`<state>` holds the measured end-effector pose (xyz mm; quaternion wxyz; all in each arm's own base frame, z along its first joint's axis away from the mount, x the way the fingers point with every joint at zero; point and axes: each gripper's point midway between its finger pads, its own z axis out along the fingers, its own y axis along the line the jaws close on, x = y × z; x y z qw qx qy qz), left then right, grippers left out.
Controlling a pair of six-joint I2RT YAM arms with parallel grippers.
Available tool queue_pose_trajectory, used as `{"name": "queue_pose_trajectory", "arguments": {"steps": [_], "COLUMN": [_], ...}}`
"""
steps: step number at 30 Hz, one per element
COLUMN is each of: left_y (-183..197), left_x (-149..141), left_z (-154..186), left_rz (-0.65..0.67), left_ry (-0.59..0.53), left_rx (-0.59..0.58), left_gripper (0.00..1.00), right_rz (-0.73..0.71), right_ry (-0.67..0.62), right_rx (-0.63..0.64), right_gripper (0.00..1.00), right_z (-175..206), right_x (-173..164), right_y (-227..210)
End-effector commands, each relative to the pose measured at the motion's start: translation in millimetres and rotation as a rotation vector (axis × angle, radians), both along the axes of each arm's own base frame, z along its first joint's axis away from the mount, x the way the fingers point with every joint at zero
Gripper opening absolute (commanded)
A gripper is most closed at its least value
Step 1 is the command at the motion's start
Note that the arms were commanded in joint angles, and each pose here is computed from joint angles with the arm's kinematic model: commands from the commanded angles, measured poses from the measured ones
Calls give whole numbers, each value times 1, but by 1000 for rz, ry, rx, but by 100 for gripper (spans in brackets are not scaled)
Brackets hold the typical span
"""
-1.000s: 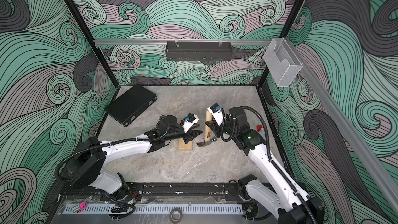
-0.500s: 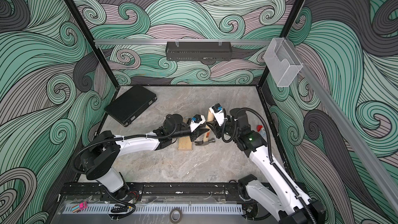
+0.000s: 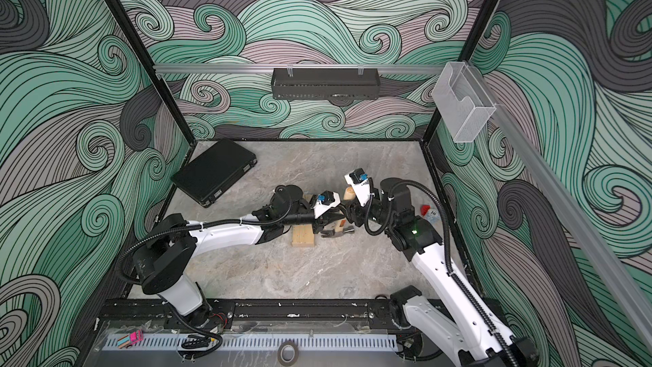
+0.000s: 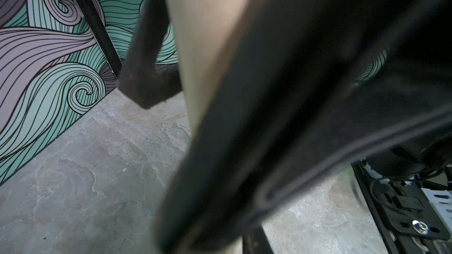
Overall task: Use a claw hammer to pull out a nail
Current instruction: Pick up the hammer at the center of the board.
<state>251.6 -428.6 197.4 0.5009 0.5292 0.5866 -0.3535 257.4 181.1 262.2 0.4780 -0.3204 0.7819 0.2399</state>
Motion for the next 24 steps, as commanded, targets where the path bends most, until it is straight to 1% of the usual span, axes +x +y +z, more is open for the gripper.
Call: {"name": "queue_pose_trajectory", "arguments": {"steps": [1,5,7,10,13,17,24], "left_y": [-4,0,2,7,10,13,15], "left_x": [-7,-9,-10,-12,-14,-19,-23], "left_z": [34,39,43,46,47,47,47], "left_rz": [-50,-59,-70,-84,-105,-131,-157], "left_ry": [-71,-78,-77,-64,-47,-33,-14], "left_rx": [-54,-56,-62,-70,-68,-64,-55], "left_gripper": [0,0,0,0,0,0,0], "right_rz": [112,261,338,427,493,540,621], "right_ry": [-32,-50,-71,-94,-106,-135,-138], "right_rx": [0,33,53,44,37,54,73], "right_gripper": [67,71,70,68,65,58,47], "right_z": [17,24,29,32,33,38,36], "right_x": [-13,-31,-42,-55,-64,-65,-64], "right_y": [8,15,18,20,21,22,28]}}
